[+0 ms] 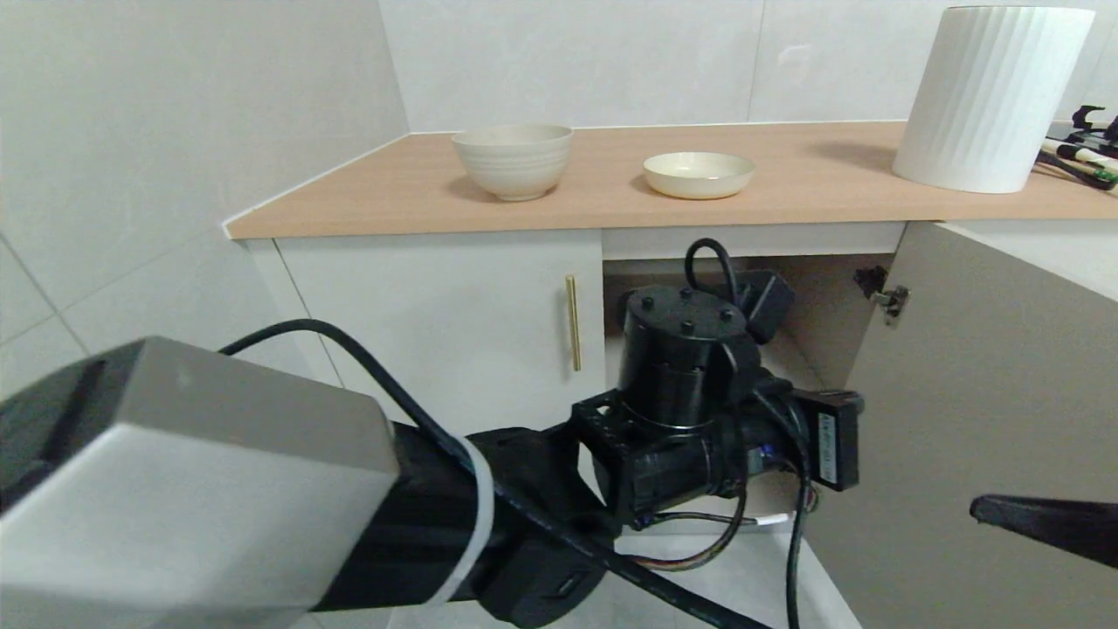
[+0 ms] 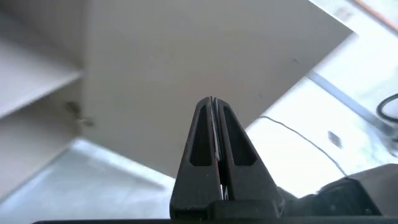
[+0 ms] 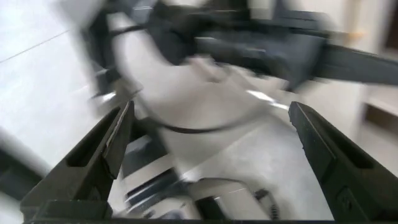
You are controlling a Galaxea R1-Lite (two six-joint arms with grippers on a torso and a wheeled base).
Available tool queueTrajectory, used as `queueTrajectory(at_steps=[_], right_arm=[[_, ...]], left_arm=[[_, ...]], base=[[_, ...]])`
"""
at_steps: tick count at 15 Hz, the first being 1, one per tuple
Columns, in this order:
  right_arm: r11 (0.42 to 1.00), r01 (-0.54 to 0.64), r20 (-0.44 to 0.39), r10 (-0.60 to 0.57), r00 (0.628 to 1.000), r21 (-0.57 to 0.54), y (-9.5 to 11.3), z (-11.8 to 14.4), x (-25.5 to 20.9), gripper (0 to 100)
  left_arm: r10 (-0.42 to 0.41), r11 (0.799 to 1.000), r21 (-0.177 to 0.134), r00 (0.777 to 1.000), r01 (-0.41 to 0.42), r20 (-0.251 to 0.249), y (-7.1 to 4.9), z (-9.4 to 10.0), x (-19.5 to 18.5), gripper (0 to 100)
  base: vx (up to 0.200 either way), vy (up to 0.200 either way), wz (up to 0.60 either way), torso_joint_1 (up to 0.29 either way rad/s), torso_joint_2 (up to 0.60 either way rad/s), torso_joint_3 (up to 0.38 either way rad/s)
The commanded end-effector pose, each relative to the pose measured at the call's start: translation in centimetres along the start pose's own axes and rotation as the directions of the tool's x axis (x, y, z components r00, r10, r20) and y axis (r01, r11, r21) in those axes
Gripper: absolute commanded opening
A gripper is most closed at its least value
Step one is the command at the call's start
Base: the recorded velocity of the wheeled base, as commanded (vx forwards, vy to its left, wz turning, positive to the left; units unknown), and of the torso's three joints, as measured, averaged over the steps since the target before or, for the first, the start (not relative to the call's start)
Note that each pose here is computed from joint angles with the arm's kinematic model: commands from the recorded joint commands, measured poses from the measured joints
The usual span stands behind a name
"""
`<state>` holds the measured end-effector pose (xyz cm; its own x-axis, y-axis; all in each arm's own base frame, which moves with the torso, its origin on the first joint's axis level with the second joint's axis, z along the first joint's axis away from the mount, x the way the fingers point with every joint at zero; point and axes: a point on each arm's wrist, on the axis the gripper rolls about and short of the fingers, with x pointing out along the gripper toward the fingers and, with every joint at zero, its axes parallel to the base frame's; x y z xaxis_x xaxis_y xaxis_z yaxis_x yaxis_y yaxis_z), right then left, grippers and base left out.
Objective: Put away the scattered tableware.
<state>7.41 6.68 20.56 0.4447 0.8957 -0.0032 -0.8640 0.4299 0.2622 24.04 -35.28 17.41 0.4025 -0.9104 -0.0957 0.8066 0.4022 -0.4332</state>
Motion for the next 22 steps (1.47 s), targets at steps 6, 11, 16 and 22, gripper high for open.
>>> queueTrajectory(at_steps=[6,11,16,22], right_arm=[[0.951,0.307,-0.063,-0.304,0.951,0.039,-5.6,4.6,9.2,100],[0.900,0.435,-0.129,-0.428,0.895,0.029,-9.3,5.0,11.3,100],[0.851,0.524,-0.112,-0.517,0.849,0.042,-10.6,5.3,9.5,100],[0.846,0.532,-0.133,-0.523,0.842,0.042,-8.6,6.7,7.7,100]], left_arm=[[0.367,0.917,0.074,0.900,-0.393,0.234,4.9,6.9,-19.1,0],[0.574,0.805,0.040,0.795,-0.591,0.194,4.0,5.0,-29.0,0],[0.603,0.787,0.025,0.776,-0.617,0.183,4.2,5.0,-30.1,100],[0.603,0.785,0.025,0.774,-0.619,0.193,5.1,5.3,-29.4,100]], base=[[0.000,0.000,0.00,0.000,0.00,0.000],[0.000,0.000,0.00,0.000,0.00,0.000],[0.000,0.000,0.00,0.000,0.00,0.000],[0.000,0.000,0.00,0.000,0.00,0.000]])
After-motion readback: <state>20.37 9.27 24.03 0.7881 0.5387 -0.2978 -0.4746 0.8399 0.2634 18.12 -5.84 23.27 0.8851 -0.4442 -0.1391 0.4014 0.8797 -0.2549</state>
